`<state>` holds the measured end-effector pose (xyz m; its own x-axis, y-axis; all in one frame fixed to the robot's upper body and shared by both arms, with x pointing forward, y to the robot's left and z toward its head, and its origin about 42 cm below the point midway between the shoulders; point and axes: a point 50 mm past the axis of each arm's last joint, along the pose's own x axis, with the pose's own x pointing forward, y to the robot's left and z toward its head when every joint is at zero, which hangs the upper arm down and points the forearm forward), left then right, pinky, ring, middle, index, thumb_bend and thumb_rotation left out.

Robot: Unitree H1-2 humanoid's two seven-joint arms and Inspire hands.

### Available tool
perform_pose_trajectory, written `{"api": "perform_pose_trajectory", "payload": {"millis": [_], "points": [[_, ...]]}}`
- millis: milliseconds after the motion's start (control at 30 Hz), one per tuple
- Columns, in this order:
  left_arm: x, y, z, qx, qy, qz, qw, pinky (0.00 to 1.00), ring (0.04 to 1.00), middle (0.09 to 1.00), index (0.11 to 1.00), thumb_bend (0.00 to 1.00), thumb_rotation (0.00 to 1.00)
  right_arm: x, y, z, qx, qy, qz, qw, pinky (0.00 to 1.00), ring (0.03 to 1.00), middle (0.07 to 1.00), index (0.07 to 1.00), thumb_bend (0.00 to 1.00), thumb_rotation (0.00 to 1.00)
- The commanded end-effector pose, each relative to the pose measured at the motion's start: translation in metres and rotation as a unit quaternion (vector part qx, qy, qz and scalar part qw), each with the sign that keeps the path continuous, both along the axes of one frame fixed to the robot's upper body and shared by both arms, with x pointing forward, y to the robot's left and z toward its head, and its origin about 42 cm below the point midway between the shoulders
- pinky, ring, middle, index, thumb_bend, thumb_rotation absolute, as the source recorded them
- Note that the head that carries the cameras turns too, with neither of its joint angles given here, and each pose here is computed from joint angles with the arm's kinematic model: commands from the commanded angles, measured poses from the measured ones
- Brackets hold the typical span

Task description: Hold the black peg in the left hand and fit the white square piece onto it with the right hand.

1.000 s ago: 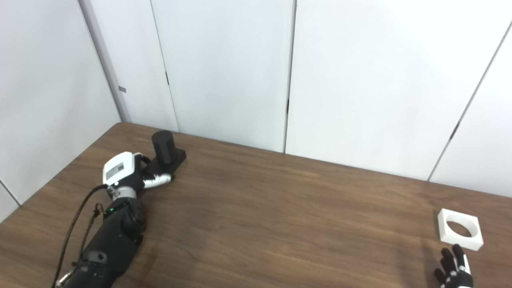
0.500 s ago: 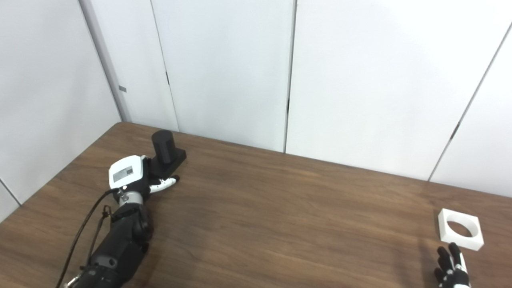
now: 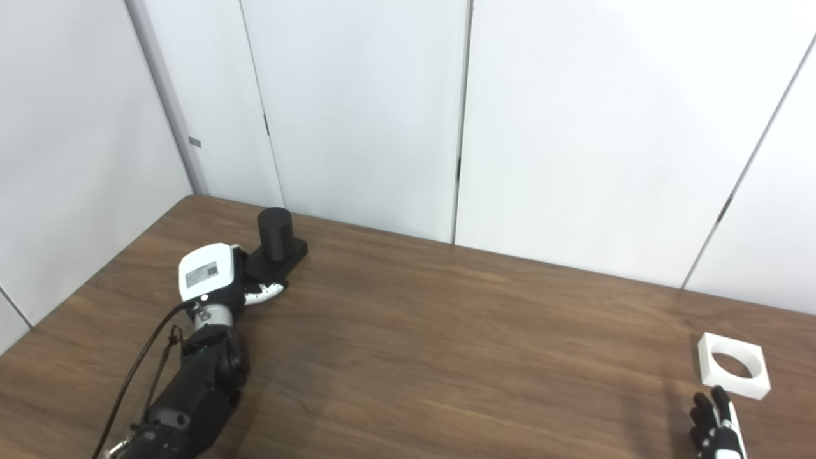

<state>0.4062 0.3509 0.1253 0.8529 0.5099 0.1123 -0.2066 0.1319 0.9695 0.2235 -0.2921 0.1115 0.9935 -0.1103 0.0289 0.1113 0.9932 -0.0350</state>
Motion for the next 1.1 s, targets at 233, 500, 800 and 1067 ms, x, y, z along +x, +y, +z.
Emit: {"api": "perform_pose_trajectory", "payload": {"millis": [233, 500, 800, 1067], "points": [[-0.004, -0.001, 0.003, -0.013, -0.026, -0.011, 1.000, 0.74, 0.791, 0.762, 0.488, 0.51, 0.05, -0.031, 0.000, -0.010, -0.015, 0.044, -0.001, 0.999, 1.00, 0.968, 0.936, 1.000, 0.53, 1.00], [-0.004, -0.001, 0.003, -0.028, -0.033, -0.014, 0.999, 0.72, 0.780, 0.742, 0.486, 0.51, 0.05, -0.032, 0.001, -0.008, -0.010, 0.050, 0.002, 0.999, 1.00, 0.999, 0.938, 1.000, 0.53, 1.00], [-0.015, -0.010, 0.014, -0.088, -0.063, -0.054, 0.993, 0.68, 0.791, 0.757, 0.487, 0.51, 0.05, -0.034, 0.003, -0.006, -0.008, 0.046, 0.005, 0.999, 1.00, 0.988, 0.935, 1.000, 0.53, 1.00], [-0.030, -0.032, 0.028, -0.112, -0.081, -0.103, 0.985, 0.66, 0.771, 0.767, 0.489, 0.51, 0.05, -0.033, 0.007, -0.003, 0.003, 0.047, 0.004, 0.999, 1.00, 0.994, 0.944, 1.000, 0.52, 1.00]]}}
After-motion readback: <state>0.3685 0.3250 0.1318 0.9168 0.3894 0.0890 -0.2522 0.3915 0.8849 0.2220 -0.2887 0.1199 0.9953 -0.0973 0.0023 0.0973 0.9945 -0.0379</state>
